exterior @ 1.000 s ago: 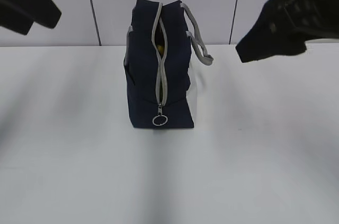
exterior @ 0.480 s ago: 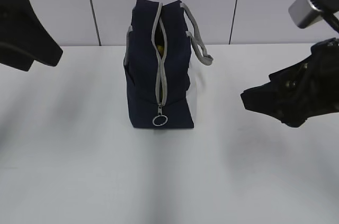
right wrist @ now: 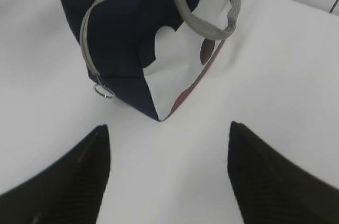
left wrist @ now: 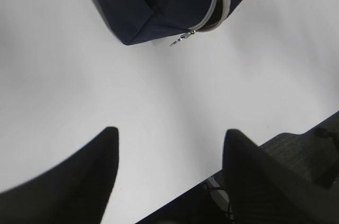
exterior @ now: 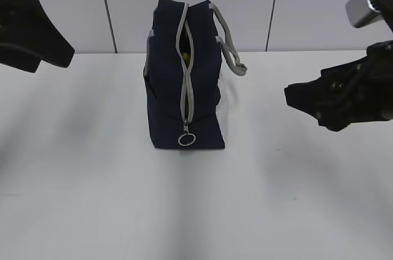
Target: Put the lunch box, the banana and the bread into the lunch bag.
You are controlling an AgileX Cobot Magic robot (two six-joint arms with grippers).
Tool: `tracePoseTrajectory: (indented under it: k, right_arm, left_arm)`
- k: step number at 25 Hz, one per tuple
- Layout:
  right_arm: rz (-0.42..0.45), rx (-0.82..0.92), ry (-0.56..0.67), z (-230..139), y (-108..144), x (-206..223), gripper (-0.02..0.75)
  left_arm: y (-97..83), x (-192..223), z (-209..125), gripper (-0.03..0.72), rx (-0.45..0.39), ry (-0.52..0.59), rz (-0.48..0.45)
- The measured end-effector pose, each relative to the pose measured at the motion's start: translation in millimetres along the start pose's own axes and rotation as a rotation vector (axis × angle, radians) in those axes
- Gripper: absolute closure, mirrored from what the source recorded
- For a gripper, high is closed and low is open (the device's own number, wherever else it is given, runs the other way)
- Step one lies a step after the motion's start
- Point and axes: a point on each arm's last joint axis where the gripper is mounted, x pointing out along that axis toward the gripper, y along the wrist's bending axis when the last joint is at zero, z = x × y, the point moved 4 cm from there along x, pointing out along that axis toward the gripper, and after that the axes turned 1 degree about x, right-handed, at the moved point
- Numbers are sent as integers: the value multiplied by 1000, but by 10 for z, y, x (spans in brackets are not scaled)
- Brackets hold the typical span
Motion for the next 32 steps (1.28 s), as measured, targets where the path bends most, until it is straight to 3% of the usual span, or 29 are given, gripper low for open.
tracePoseTrajectory:
  k: [7, 17, 23, 32]
  right_arm:
    - [-9, -53, -161, 191, 266, 15, 257]
    - [-57, -64, -246, -71, 492, 111, 260]
    - [1, -70, -202, -429, 627, 396, 260]
    - [2, -96, -217, -586, 686, 773, 260]
  left_arm:
    - [15, -1, 54, 254, 2, -41, 11]
    - [26, -2, 66, 254, 6, -50, 20]
    - [26, -2, 64, 254, 6, -49, 20]
    - [31, -2, 62, 254, 8, -47, 24]
